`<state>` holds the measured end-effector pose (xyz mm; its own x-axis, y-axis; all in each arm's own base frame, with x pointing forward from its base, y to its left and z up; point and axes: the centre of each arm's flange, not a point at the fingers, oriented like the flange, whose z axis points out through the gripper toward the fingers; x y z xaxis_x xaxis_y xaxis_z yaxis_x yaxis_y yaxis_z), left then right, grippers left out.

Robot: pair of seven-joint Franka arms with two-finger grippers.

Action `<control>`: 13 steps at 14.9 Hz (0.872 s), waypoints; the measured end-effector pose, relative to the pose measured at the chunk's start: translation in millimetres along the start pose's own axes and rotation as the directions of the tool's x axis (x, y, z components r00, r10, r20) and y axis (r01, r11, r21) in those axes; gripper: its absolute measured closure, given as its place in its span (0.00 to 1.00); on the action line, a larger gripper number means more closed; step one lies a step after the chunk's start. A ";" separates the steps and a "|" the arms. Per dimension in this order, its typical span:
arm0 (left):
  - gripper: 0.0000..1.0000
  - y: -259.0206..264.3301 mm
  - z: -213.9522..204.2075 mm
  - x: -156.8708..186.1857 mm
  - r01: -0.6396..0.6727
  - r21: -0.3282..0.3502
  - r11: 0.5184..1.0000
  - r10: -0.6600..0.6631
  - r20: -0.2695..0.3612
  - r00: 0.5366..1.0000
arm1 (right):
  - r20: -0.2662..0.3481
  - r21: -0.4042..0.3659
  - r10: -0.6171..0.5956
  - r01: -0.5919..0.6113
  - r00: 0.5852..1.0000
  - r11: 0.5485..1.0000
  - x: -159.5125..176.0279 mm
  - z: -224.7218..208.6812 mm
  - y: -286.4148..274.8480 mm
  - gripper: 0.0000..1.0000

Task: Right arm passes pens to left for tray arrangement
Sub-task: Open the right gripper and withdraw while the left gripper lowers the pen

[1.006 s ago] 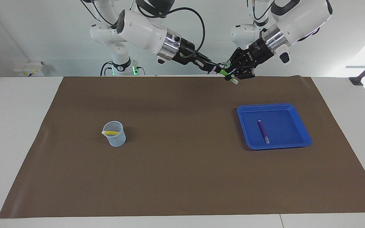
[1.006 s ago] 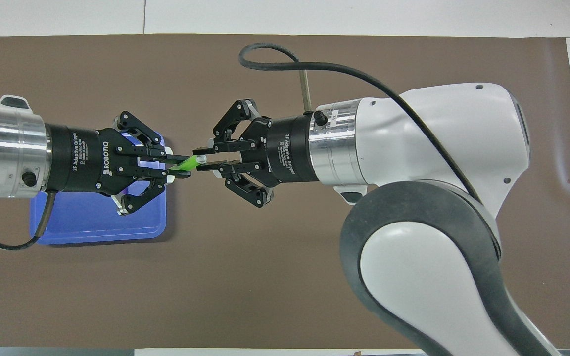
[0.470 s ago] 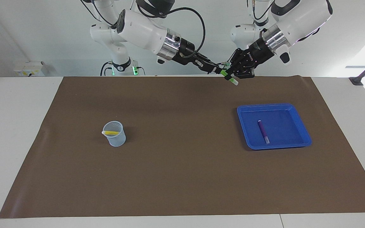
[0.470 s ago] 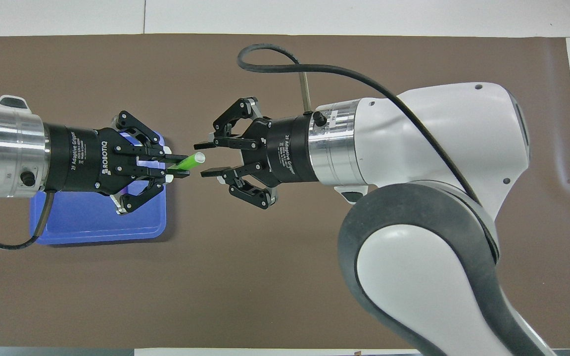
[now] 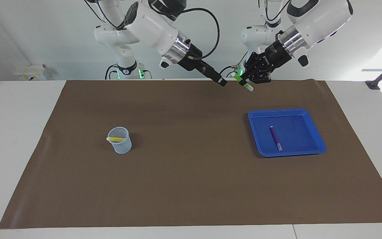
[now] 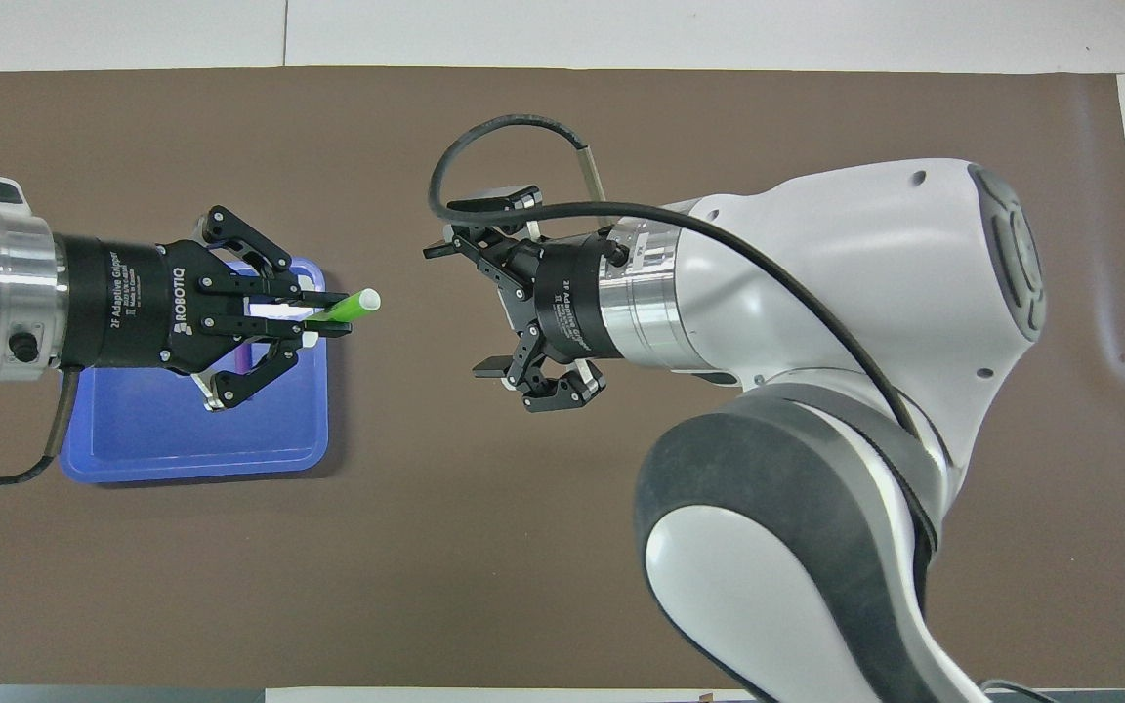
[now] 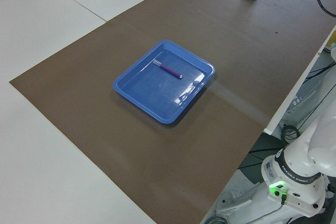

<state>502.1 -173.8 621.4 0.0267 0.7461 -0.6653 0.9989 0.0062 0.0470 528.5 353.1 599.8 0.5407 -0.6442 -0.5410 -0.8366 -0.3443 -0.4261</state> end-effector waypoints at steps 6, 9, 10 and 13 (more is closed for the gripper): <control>0.83 6.0 -23.1 80.1 -0.375 0.046 0.926 0.378 -0.128 0.917 | -0.219 -0.231 -0.255 0.203 0.942 0.952 55.6 -3.2 28.6 0.00; 0.83 6.2 -37.6 125.1 -0.579 0.129 0.805 0.593 -0.171 0.787 | -0.249 -0.348 -0.419 0.323 0.873 0.880 106.2 -21.5 50.0 0.00; 0.83 4.8 -37.2 137.9 -0.638 0.176 0.750 0.662 -0.177 0.729 | -0.244 -0.377 -0.465 0.359 0.851 0.854 124.6 -29.7 57.3 0.00; 0.83 2.2 -30.6 187.4 -0.772 0.322 0.548 0.833 -0.128 0.538 | -0.216 -0.455 -0.589 0.454 0.779 0.766 187.8 -65.7 80.2 0.00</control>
<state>508.1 -13.7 519.6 0.8418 0.4914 -0.2233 0.5390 -0.7871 0.3000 557.1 159.7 511.7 0.8947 -0.4464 -0.0134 -0.4361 -0.8667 -0.2421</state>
